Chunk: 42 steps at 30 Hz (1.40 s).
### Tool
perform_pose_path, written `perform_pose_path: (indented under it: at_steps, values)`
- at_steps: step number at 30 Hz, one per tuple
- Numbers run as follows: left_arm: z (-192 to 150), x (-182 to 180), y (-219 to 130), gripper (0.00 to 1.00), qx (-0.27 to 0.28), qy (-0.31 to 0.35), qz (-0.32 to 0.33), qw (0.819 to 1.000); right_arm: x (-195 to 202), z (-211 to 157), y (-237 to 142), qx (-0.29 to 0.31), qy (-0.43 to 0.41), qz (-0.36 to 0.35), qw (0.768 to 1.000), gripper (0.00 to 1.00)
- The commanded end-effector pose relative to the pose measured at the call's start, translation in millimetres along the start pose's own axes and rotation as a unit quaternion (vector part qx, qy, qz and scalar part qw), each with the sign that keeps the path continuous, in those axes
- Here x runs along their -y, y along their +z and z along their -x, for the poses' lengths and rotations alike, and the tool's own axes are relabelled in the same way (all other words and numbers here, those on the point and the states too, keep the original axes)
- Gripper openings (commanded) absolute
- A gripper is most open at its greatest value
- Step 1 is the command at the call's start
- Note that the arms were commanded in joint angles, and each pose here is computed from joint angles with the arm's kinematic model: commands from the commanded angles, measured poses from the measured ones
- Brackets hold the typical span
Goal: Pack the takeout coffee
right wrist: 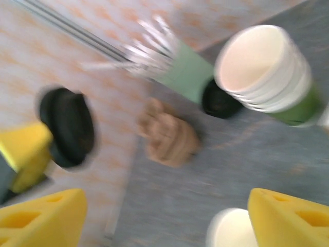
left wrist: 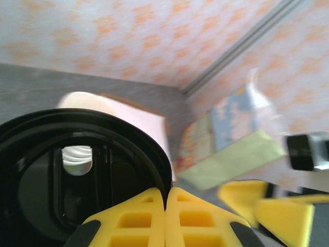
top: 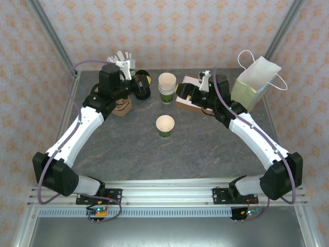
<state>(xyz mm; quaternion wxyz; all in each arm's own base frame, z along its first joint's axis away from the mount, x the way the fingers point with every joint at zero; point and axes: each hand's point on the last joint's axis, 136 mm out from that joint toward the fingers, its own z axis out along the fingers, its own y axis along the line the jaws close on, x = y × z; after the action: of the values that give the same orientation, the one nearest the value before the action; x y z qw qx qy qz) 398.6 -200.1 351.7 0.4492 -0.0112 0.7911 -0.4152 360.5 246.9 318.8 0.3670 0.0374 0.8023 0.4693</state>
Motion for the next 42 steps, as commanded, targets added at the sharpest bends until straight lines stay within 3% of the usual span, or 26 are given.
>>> perform_pose_path:
  at_steps: [1,7,14,23,42]
  values:
    - [3,49,-3,0.05,0.018,-0.072,-0.118,0.990,-49,15,2,0.026,0.109,0.118,0.987,0.87]
    - [-1,86,-17,0.04,0.044,-0.095,-0.180,0.978,-53,16,7,0.062,0.199,0.142,0.968,0.96]
    - [8,89,-26,0.02,0.090,-0.151,-0.216,0.960,-48,15,7,0.078,0.267,0.199,0.940,0.98]
    - [8,94,-21,0.02,0.090,-0.180,-0.228,0.953,-70,19,4,0.080,0.271,0.247,0.927,0.98]
    - [2,99,-13,0.02,0.076,-0.183,-0.238,0.951,-99,11,11,0.032,0.247,0.280,0.927,0.93]
